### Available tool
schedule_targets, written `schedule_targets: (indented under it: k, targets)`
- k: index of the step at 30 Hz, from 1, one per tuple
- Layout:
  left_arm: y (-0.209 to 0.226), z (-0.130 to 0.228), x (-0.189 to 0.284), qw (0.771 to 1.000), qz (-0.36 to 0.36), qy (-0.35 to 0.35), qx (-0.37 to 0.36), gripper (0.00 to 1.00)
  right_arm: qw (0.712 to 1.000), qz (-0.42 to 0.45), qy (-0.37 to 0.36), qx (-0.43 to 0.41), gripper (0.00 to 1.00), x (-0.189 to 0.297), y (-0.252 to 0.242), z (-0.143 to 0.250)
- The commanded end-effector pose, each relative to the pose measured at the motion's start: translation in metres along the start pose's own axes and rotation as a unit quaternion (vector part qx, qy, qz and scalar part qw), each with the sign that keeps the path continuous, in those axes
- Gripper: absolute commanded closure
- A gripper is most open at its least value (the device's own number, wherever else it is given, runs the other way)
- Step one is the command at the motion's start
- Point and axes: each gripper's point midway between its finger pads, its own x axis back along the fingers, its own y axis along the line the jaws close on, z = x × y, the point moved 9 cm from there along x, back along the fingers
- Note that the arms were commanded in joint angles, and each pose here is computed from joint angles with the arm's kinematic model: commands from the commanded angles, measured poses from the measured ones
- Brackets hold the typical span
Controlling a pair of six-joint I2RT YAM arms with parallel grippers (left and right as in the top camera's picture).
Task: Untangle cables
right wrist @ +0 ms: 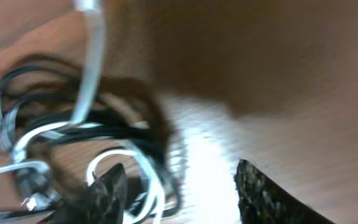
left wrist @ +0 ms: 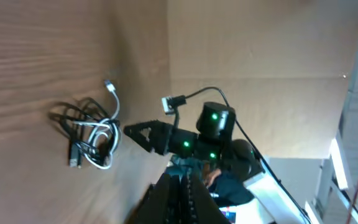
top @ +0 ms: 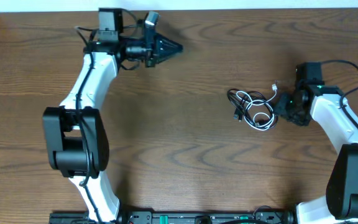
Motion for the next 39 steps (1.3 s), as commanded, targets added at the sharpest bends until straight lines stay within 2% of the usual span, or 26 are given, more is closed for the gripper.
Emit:
schedule_targets:
  k: [1,2,3,5,8,11,16,18,19,20,22,23,26,28,30,32,33,34,39]
  targets:
    - [-0.005,0.004,-0.014,0.999,-0.035,-0.009,-0.015,0.93,0.987,-0.13,0.028,0.086,0.46,0.003,0.021,0.005]
    - [-0.003,0.006,-0.019,0.999,-0.045,-0.008,-0.014,0.93,0.984,-0.149,0.027,0.094,0.45,0.005,0.025,0.005]
    - [0.007,0.013,-0.033,0.995,-0.103,-0.014,-0.008,0.93,0.965,-0.22,0.006,0.141,0.4,0.018,0.039,0.003]
    - [0.021,0.017,-0.039,0.981,-0.19,-0.039,-0.002,0.92,0.949,-0.265,-0.009,0.173,0.37,0.028,0.052,0.003]
    - [0.047,0.017,-0.021,0.937,-0.335,-0.094,0.032,0.92,0.931,-0.268,-0.006,0.246,0.4,0.024,0.071,0.016]
    - [0.054,0.016,-0.008,0.922,-0.368,-0.11,0.049,0.92,0.934,-0.228,-0.004,0.275,0.41,0.012,0.082,0.024]
    - [0.064,0.017,0.024,0.912,-0.388,-0.115,0.072,0.88,0.929,-0.226,0.023,0.292,0.42,-0.031,0.096,0.031]
    - [0.066,0.016,0.03,0.91,-0.391,-0.116,0.067,0.85,0.909,-0.261,0.038,0.322,0.45,-0.043,0.109,0.04]
    - [0.066,0.016,0.031,0.91,-0.392,-0.116,0.069,0.86,0.906,-0.263,0.04,0.33,0.5,-0.043,0.111,0.043]
    - [0.066,0.016,0.031,0.91,-0.392,-0.116,0.069,0.85,0.905,-0.263,0.039,0.331,0.6,-0.043,0.112,0.043]
    - [0.066,0.016,0.031,0.91,-0.392,-0.116,0.069,0.85,0.905,-0.264,0.043,0.33,0.89,-0.043,0.111,0.044]
    - [0.066,0.016,0.031,0.91,-0.391,-0.116,0.069,0.85,0.903,-0.276,0.048,0.324,0.99,-0.042,0.113,0.045]
    - [0.067,0.019,0.031,0.91,-0.395,-0.106,0.071,0.85,0.871,-0.403,0.064,0.273,0.99,-0.004,0.135,0.033]
    - [0.065,0.022,0.028,0.92,-0.379,-0.083,0.048,0.85,0.839,-0.482,0.034,0.25,0.99,0.049,0.151,0.009]
    - [0.057,0.026,0.021,0.944,-0.326,-0.046,0.017,0.84,0.846,-0.485,0.008,0.223,0.99,0.076,0.151,-0.006]
    - [0.051,0.031,0.015,0.959,-0.28,-0.023,0.016,0.79,0.887,-0.444,0.006,0.127,0.99,0.083,0.139,-0.019]
    - [0.049,0.033,0.01,0.962,-0.271,-0.014,0.017,0.76,0.902,-0.422,0.016,0.086,0.99,0.079,0.136,-0.02]
    - [0.048,0.036,0.002,0.963,-0.27,-0.005,0.014,0.74,0.906,-0.416,0.018,0.081,0.99,0.078,0.137,-0.019]
    - [0.035,0.052,-0.059,0.96,-0.273,0.045,-0.054,0.63,0.91,-0.41,0.033,0.046,0.99,0.077,0.138,-0.018]
